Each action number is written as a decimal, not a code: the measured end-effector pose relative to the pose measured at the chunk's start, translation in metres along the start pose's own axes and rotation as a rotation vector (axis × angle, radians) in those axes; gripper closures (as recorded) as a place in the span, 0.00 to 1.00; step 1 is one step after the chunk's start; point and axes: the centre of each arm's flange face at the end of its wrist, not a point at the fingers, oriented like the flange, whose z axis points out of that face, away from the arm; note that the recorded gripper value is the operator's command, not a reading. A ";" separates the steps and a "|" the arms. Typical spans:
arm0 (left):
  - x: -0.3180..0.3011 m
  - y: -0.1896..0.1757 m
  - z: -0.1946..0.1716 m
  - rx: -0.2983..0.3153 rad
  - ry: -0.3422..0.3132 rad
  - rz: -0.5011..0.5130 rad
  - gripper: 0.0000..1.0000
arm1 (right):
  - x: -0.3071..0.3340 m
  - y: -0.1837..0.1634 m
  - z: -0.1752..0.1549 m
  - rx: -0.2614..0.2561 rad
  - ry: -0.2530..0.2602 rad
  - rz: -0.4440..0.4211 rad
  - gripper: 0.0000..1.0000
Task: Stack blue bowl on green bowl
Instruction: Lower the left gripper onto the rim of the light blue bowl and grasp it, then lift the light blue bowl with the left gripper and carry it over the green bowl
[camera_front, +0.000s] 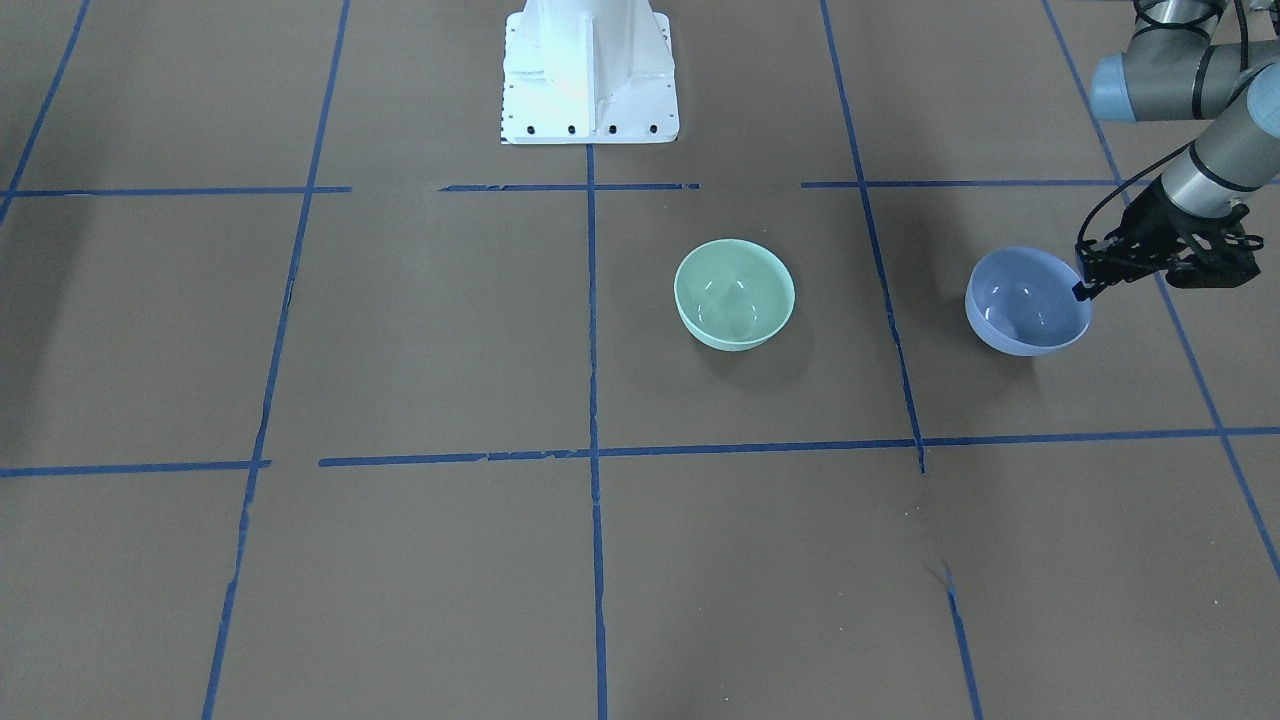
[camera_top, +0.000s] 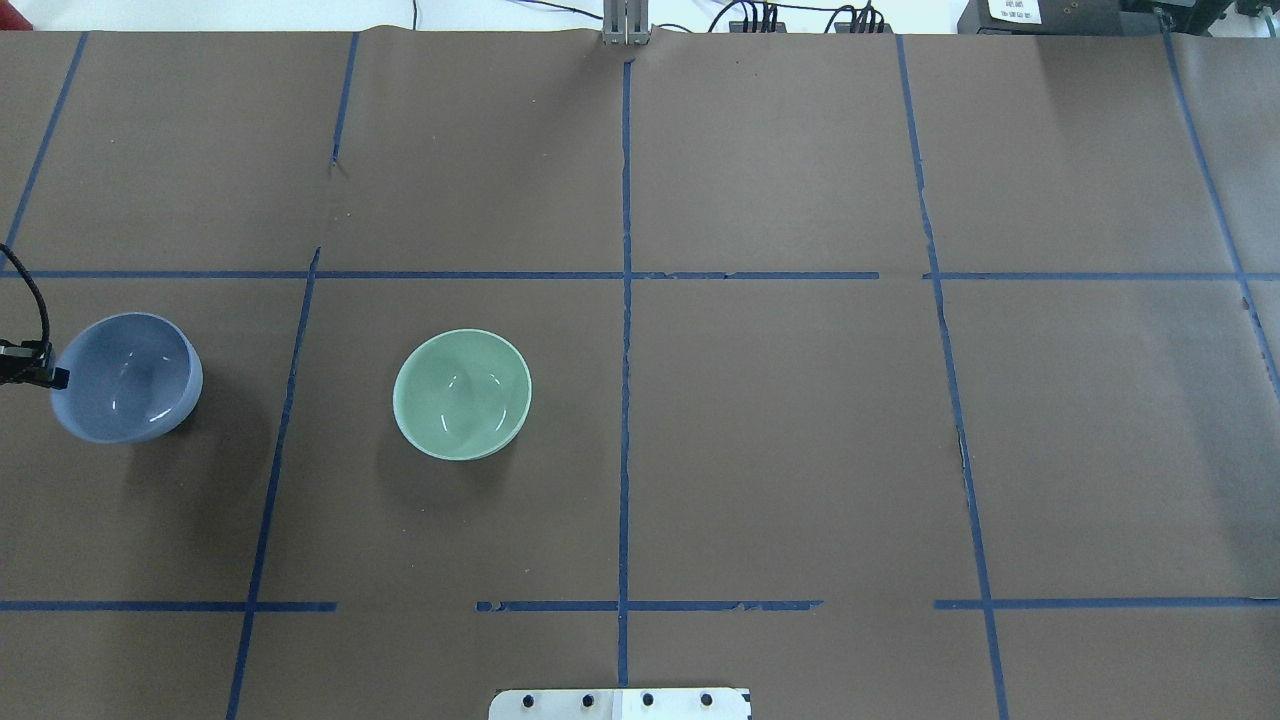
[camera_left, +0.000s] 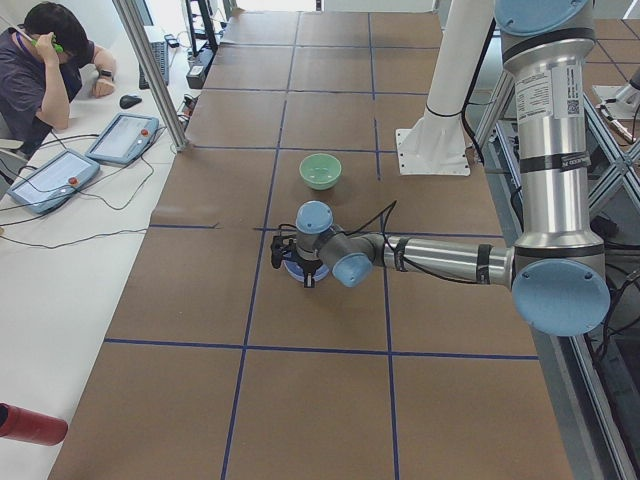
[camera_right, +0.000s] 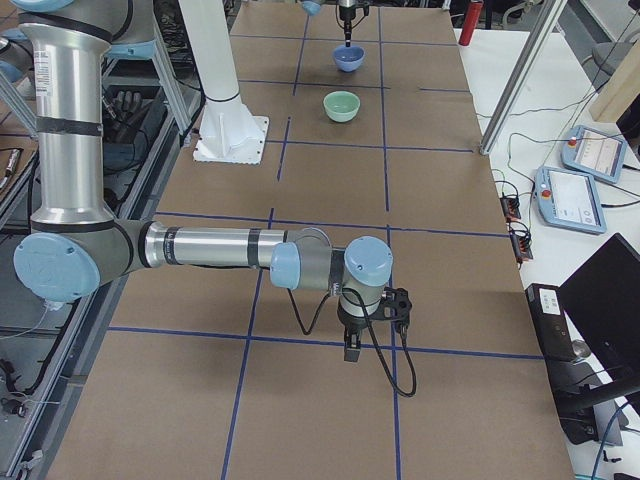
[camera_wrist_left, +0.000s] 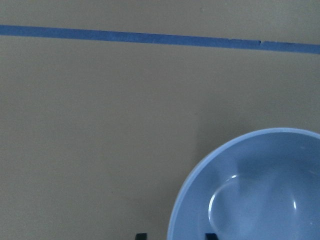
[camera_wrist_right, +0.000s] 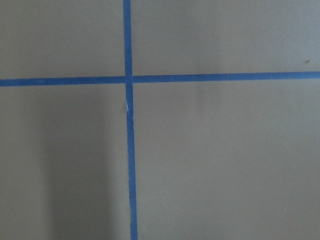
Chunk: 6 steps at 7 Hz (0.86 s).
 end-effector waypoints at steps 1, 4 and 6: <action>0.012 -0.002 -0.012 0.002 -0.002 -0.004 1.00 | 0.000 0.000 0.000 0.000 0.000 0.000 0.00; 0.105 0.002 -0.098 0.005 0.001 -0.075 1.00 | 0.000 0.000 0.000 0.000 0.000 0.000 0.00; 0.190 0.005 -0.107 -0.013 0.069 -0.181 1.00 | 0.000 0.000 0.000 0.001 0.000 0.000 0.00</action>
